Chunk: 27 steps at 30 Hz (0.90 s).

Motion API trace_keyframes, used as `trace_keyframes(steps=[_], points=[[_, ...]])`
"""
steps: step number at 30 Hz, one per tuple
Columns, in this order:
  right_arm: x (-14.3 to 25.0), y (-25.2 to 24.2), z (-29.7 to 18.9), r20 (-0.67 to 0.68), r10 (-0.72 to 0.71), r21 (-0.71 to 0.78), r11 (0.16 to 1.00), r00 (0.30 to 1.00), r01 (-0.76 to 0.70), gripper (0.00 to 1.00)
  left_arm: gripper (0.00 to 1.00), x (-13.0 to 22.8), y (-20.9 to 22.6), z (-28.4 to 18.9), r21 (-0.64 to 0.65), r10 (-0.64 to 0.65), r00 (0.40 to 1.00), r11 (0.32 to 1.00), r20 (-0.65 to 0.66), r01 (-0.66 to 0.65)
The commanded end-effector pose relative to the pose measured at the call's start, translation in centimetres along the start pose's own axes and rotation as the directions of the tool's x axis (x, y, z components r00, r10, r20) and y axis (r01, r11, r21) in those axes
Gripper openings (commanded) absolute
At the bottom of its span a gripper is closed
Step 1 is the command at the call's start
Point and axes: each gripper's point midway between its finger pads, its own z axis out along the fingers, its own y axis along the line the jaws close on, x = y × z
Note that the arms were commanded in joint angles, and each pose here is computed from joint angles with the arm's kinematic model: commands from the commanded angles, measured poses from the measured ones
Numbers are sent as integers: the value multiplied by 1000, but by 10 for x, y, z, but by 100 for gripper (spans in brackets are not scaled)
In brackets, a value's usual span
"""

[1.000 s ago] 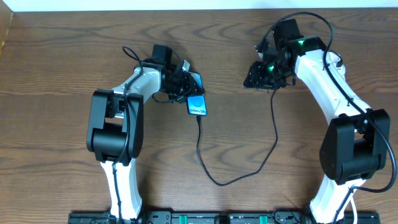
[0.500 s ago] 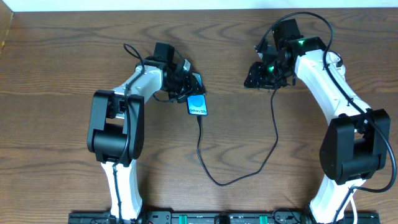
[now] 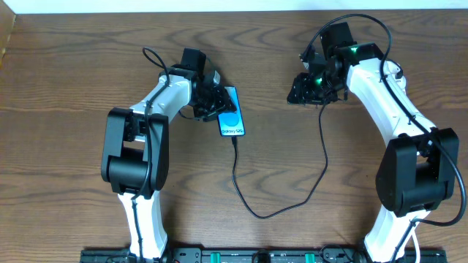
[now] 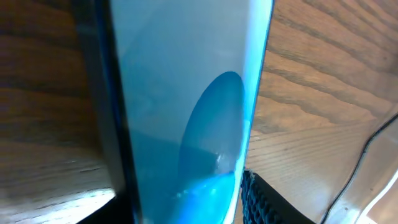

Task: Plug charger to phone and switch on socket
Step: 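Set the phone flat on the table with the left gripper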

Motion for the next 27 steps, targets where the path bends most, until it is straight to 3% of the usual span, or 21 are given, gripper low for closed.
trace_keyframes(steps=[1,27], points=[[0,1,0,-1,-25,3,1000,1000,25,41,47,1,62,12,-239,-38,999,970,19,42],[4,0,0,-15,-34,6,999,999,34,43,47,2,101,-3,-453,-10,999,891,41,28]])
